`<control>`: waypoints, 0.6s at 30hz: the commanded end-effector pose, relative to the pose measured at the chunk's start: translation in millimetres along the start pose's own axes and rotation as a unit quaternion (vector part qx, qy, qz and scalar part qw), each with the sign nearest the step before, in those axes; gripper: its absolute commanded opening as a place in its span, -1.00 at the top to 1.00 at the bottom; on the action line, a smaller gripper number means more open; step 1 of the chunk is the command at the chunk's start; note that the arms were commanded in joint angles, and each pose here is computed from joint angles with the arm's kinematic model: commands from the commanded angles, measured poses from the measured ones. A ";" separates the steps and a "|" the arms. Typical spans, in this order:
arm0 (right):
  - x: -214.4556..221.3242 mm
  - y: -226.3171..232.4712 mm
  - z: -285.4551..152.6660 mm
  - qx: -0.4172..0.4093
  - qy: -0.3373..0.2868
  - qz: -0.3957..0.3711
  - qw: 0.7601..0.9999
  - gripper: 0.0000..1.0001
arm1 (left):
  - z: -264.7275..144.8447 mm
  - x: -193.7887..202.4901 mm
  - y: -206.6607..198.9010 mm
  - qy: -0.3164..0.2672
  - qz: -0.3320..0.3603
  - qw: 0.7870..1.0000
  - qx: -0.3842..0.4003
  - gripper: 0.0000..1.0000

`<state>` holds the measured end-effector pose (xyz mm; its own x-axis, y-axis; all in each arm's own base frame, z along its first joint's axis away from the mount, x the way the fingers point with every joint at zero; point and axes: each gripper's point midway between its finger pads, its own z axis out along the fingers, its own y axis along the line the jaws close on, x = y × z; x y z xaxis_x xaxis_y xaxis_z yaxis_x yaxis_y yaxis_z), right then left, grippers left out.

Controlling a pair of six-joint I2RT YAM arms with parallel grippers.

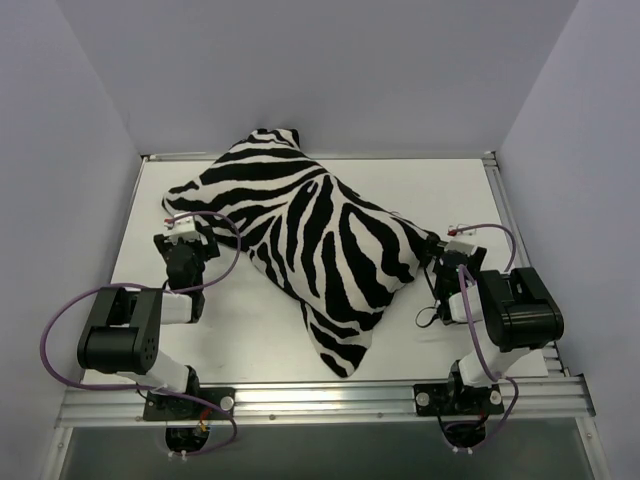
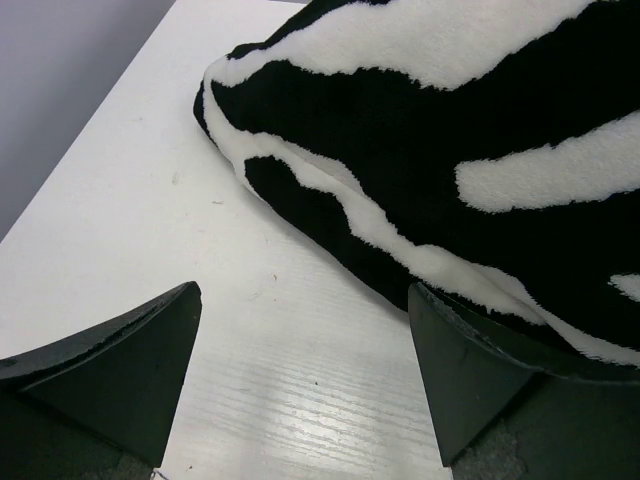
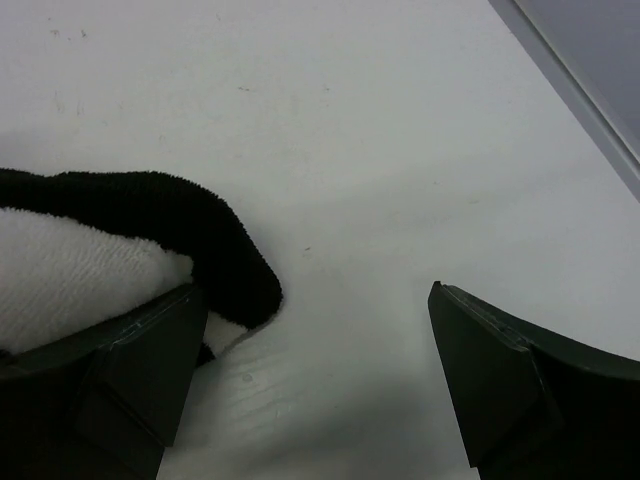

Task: Remove the pillowcase from the pillow

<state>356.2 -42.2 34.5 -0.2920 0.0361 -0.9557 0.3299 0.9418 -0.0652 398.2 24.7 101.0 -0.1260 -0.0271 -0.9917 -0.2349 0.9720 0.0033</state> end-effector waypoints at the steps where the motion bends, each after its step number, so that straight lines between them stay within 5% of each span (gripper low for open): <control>1: -86.1 -12.7 10.0 0.052 -0.141 0.085 0.985 -0.99 | 5.3 -17.2 -4.3 -0.026 -0.004 1.000 0.006 -0.88; 7: -123.1 15.8 17.5 0.042 -0.054 0.036 0.997 -0.97 | 5.9 -17.3 -6.3 -0.025 -0.005 1.000 0.012 -0.96; 9: -156.4 12.5 12.6 0.044 -0.050 0.074 0.995 -0.97 | 6.2 -22.4 -1.6 -0.025 -0.018 1.000 0.007 -0.98; 10: -166.9 14.7 11.2 0.037 -0.044 0.096 0.994 -0.97 | 5.9 -6.9 8.4 0.020 -0.013 1.000 -0.007 -0.97; 12: -202.0 38.5 2.0 -0.040 -0.043 0.100 0.993 -0.94 | 25.0 -37.5 9.9 0.040 -0.027 0.999 -0.019 -0.90; 13: -211.7 50.9 -2.4 -0.079 -0.045 0.090 0.992 -0.91 | 20.6 -7.1 33.0 0.148 0.009 0.988 -0.036 -0.90; 14: -212.1 64.8 -6.8 -0.118 -0.030 0.084 0.989 -0.88 | 43.6 -49.3 15.6 0.137 0.036 0.990 0.026 -0.99; 16: -222.8 100.8 -21.4 -0.205 0.005 0.095 0.974 -0.88 | 40.1 -51.0 28.3 0.187 0.057 0.980 0.025 -1.00; 18: -235.6 125.7 -26.2 -0.249 0.031 0.088 0.964 -0.89 | 33.1 -83.3 26.8 0.178 0.020 0.978 0.108 -1.00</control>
<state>450.8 19.2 294.8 -0.0518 0.2033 -0.9777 0.1110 0.9742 0.1967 464.3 67.7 174.2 -0.3134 -0.0246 -0.9493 -0.1931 0.9804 0.0383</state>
